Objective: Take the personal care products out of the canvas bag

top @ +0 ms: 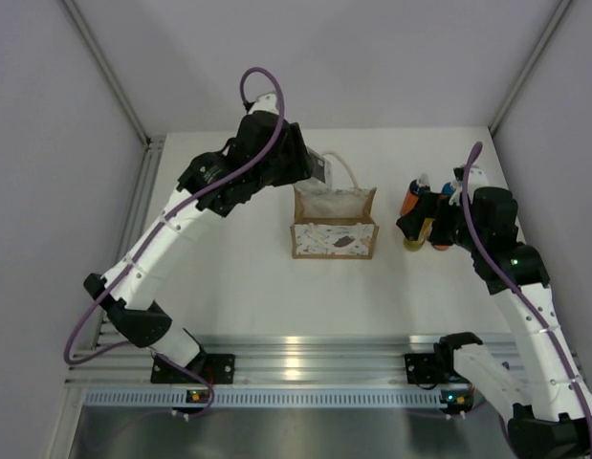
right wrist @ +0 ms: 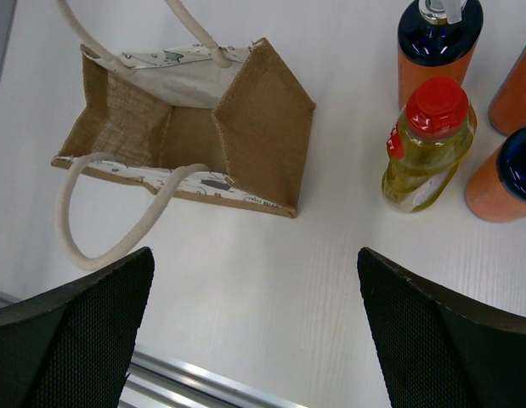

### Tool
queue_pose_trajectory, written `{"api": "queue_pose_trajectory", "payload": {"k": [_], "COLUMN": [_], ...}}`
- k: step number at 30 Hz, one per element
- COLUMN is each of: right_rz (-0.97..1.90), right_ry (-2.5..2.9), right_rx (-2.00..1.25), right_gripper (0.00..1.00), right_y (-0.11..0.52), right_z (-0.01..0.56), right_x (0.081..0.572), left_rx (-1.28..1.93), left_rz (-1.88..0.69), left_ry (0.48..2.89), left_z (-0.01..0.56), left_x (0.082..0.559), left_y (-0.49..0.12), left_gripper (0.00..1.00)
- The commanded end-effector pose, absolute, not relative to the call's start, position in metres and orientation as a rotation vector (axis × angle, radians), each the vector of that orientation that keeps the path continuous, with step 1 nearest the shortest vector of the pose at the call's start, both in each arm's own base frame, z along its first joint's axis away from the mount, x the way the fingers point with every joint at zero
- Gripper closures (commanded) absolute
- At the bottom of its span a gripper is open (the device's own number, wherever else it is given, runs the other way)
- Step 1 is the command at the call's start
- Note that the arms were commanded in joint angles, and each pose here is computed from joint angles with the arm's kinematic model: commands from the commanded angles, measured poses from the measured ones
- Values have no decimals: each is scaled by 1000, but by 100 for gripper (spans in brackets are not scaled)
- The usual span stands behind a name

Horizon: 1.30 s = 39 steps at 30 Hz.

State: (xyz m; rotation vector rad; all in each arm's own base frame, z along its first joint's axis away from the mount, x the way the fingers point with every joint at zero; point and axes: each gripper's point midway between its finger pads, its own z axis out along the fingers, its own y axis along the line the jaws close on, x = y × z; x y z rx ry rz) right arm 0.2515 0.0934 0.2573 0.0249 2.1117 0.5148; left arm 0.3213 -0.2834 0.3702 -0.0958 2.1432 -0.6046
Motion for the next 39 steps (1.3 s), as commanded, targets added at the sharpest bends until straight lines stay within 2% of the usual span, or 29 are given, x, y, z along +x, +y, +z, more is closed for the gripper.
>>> {"api": "queue_pose_trajectory", "payload": {"k": [1,6,13,21,32,39], "right_rz": [537,546,558,558,486,477], "right_ry": [2068,2058,2006,1963,1940,1947], "right_rx": [14,18,14,8,-9,-12], "right_gripper": [1,0,1,0,0,1], "right_y": [97,98,97,96,83,82], "right_z": [273,276,297,319,336,336], "right_x": [251,249,244,237,222,222], "left_rx": [-264,-390,-410,-347,-284,-295], "left_rz": [-654,-509,-277,-74,1,-37], "left_ry": [1813,1832,1898,2066,2228,2317], "left_z": [456,427,384,303,222,175], "left_x": [340,360,369,381,385,384], "left_y": [-246,-188,-142,-131,-131,-135], "left_gripper": [100,100,100,100,100,100]}}
